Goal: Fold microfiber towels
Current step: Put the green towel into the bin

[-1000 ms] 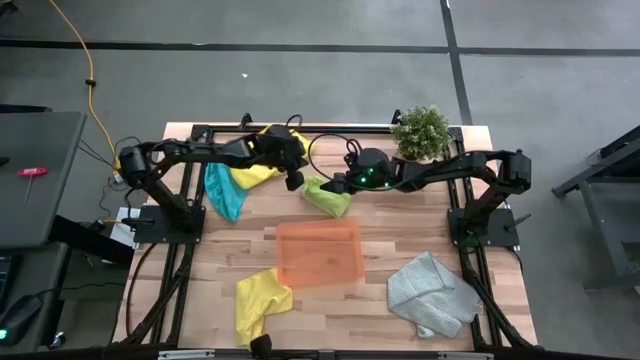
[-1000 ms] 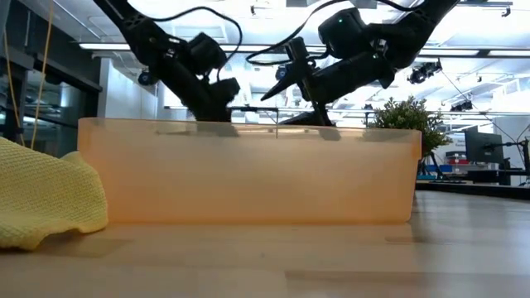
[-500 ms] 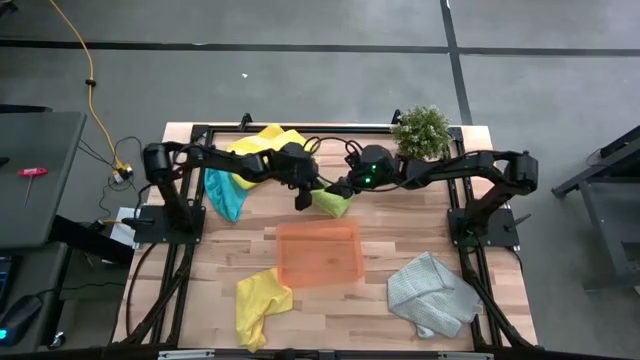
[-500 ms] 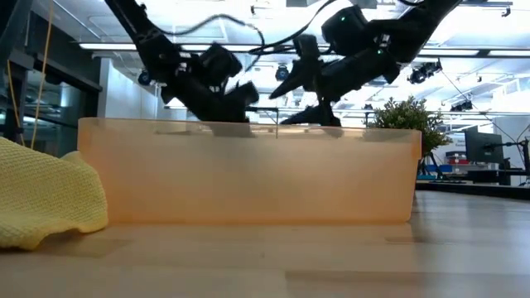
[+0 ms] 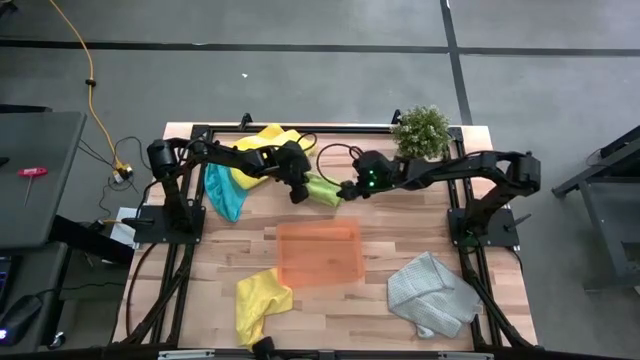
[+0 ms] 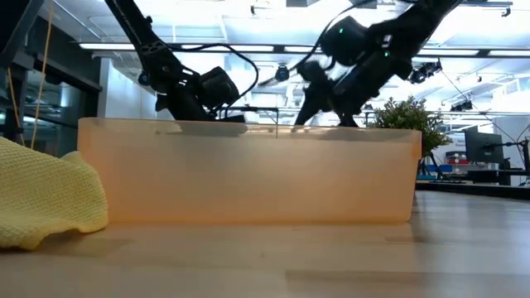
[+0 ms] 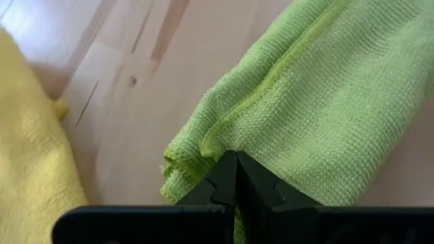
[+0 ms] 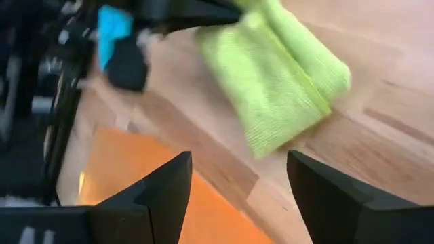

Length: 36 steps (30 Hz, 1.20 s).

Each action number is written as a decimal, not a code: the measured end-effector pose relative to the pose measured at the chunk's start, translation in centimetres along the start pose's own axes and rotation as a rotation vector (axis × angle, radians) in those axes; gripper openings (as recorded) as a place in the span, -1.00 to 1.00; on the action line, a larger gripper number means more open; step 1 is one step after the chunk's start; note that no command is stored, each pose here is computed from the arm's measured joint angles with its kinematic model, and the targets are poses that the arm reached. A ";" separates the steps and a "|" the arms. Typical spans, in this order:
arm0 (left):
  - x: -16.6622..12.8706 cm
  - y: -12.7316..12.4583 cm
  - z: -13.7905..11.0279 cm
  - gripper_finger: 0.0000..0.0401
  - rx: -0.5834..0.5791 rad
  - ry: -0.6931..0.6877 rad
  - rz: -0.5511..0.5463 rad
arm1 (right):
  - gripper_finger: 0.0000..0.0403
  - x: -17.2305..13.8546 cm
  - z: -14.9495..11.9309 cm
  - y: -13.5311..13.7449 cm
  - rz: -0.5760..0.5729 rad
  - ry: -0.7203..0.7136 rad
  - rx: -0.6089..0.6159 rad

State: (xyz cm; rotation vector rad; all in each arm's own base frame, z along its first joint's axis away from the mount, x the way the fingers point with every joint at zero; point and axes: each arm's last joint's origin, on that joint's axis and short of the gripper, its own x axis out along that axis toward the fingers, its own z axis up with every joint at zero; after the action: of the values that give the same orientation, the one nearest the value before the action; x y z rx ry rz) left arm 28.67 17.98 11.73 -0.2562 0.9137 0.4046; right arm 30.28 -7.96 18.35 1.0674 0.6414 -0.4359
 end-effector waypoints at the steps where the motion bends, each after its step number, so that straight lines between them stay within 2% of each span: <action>1: 0.0 0.0 0.0 -1.00 -0.021 0.000 0.001 | 0.16 0.4 0.0 -0.2 -0.009 0.002 0.047; 6: 0.0 -0.3 -0.1 -1.00 -0.116 0.012 0.002 | 0.16 2.7 -0.3 -1.4 -0.049 0.013 0.249; 13: 0.1 -1.1 -0.2 -1.00 -0.111 0.027 0.011 | 0.16 5.6 -0.5 -2.7 -0.057 -0.026 0.406; 18: 0.1 -1.7 -0.2 -1.00 -0.135 0.037 0.004 | 0.16 6.5 -0.4 -3.2 -0.060 -0.090 0.477; 26: 0.1 -2.4 -0.4 -1.00 -0.147 0.051 0.022 | 0.11 7.1 -0.3 -3.2 -0.025 -0.101 0.490; 29: 0.1 -2.5 -0.4 -1.00 -0.155 0.053 0.022 | -0.11 7.1 -0.4 -3.3 -0.031 -0.099 0.467; 32: -0.1 -2.4 -0.3 -1.00 -0.133 0.049 0.017 | -0.56 6.9 -0.2 -3.3 -0.034 -0.093 0.416; 34: -0.7 -2.1 -0.2 -1.00 -0.065 0.050 0.012 | -0.86 6.4 0.2 -3.1 -0.023 -0.102 0.364; 36: -1.8 -1.5 0.1 -1.00 -0.015 0.040 0.018 | -0.91 5.5 0.9 -2.7 0.002 -0.117 0.321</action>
State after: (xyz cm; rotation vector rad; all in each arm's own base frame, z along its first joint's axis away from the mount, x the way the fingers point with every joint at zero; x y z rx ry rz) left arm 28.41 16.23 13.30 -0.2709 0.9526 0.4245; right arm 32.95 -10.04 13.17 1.3356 0.4752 -0.6092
